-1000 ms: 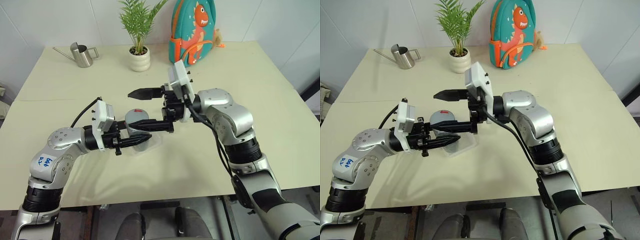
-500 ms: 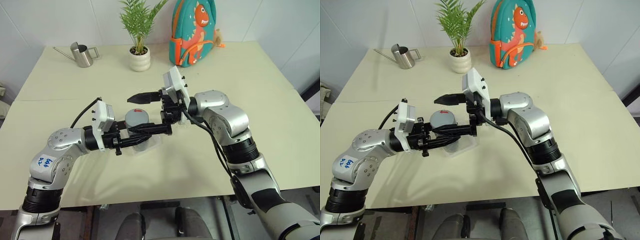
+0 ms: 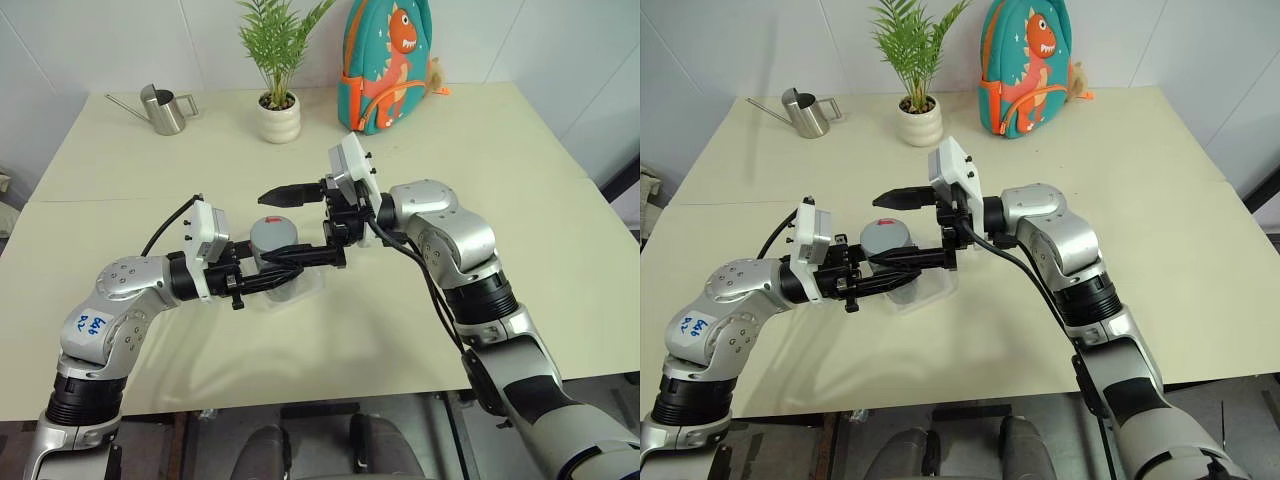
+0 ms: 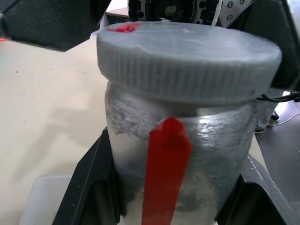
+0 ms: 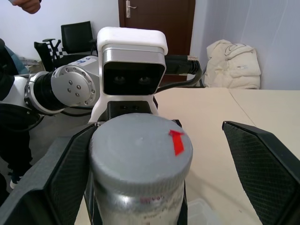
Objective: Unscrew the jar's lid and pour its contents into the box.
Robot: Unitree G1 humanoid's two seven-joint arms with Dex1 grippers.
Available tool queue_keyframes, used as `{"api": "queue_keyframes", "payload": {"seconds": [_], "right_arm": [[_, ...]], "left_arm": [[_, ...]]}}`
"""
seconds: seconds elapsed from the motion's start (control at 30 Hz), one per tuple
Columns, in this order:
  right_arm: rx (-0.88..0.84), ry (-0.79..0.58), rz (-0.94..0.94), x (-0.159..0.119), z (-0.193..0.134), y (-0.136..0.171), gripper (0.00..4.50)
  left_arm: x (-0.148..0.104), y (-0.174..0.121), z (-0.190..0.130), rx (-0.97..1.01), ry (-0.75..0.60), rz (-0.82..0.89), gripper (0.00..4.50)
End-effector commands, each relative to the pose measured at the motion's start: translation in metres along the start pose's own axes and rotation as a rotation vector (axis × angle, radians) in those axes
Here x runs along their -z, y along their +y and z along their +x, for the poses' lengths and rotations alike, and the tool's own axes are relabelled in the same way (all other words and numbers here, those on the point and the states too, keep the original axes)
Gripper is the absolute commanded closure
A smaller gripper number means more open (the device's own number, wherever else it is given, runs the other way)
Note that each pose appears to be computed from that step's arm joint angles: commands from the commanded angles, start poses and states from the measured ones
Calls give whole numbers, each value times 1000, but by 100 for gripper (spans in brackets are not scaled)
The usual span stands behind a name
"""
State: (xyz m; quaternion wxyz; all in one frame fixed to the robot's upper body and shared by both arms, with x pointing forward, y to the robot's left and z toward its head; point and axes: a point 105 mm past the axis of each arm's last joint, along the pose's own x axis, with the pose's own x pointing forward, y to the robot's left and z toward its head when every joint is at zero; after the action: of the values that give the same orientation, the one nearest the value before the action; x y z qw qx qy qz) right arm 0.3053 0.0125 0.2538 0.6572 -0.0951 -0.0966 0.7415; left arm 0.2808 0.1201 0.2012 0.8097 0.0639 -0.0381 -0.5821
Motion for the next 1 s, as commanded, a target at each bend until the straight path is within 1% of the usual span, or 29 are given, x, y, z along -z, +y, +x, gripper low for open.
{"api": "queue_keyframes", "payload": {"seconds": [0.03,0.5,0.6,0.77,0.9,1.0], "right_arm": [[90,-5,-19,-6,-24,-14,3],[90,38,34,7,-45,-8,3],[54,29,39,3,-48,-2,3],[-27,-15,38,-13,-44,8,3],[-55,-63,52,-25,-34,9,3],[-83,-77,64,-28,-24,12,3]], "left_arm": [[-11,-7,0,34,-20,50,260],[-10,-8,-3,29,-15,45,260],[-10,-8,-3,28,-13,44,260],[-9,-9,-4,29,-10,43,260],[-8,-11,-3,35,-8,40,260],[-8,-11,-3,33,-8,41,260]]}}
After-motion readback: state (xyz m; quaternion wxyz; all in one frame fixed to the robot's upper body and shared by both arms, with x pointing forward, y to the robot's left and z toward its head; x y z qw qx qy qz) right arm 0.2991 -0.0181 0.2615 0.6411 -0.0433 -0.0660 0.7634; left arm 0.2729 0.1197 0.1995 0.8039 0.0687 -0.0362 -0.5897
